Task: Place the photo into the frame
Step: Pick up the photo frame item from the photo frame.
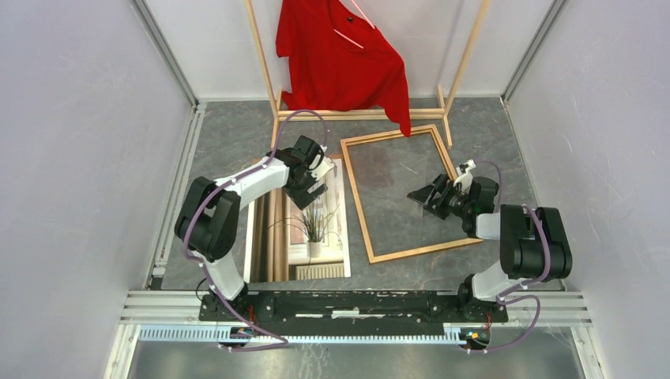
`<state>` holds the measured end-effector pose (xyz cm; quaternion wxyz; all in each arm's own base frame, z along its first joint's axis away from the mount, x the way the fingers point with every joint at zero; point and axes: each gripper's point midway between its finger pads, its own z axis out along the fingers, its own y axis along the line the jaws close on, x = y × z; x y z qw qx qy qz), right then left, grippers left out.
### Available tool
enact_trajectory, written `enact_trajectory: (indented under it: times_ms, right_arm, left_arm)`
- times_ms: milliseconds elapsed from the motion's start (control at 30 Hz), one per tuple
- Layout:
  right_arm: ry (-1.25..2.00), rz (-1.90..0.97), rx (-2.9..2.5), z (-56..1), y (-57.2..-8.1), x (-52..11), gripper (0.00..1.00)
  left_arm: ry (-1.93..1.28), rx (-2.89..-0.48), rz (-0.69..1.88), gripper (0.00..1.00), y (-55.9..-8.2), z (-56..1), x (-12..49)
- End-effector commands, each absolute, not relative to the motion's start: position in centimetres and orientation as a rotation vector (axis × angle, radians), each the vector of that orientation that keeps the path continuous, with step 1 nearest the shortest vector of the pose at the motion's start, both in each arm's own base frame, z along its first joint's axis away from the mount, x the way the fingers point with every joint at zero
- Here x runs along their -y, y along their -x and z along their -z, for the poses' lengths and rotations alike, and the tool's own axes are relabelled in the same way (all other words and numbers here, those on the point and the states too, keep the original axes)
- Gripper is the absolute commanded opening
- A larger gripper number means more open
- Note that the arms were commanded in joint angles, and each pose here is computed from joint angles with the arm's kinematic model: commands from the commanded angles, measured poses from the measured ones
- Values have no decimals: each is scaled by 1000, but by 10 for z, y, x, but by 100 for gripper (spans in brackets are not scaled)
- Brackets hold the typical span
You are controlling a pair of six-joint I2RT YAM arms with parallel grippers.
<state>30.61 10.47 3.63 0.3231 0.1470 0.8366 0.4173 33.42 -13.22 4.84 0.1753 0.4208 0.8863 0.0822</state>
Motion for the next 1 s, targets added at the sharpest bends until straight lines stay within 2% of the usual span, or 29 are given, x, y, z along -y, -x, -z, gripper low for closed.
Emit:
enact_trajectory:
  times_ms: [0, 333, 567, 833, 967]
  right_arm:
    - [-642, -1066, -2408, 26, -255, -104, 89]
    - [-677, -1224, -2390, 24, -235, -119, 87]
    - [-647, -1230, -2430, 28, -217, -130, 86]
    - [-525, -1347, -2405, 9, -214, -162, 86]
    - [-563, -1477, -2292, -13, -215, -173, 84]
  left_arm:
    - [-1184, -2513, -245, 100, -337, -41, 133]
    - [-1191, -2546, -247, 100, -338, -23, 134]
    - [-1198, -2559, -230, 99, -340, -13, 139]
    - [-1222, -2556, -227, 98, -338, -11, 140]
    - [-1235, -2562, -211, 97, -334, -7, 140]
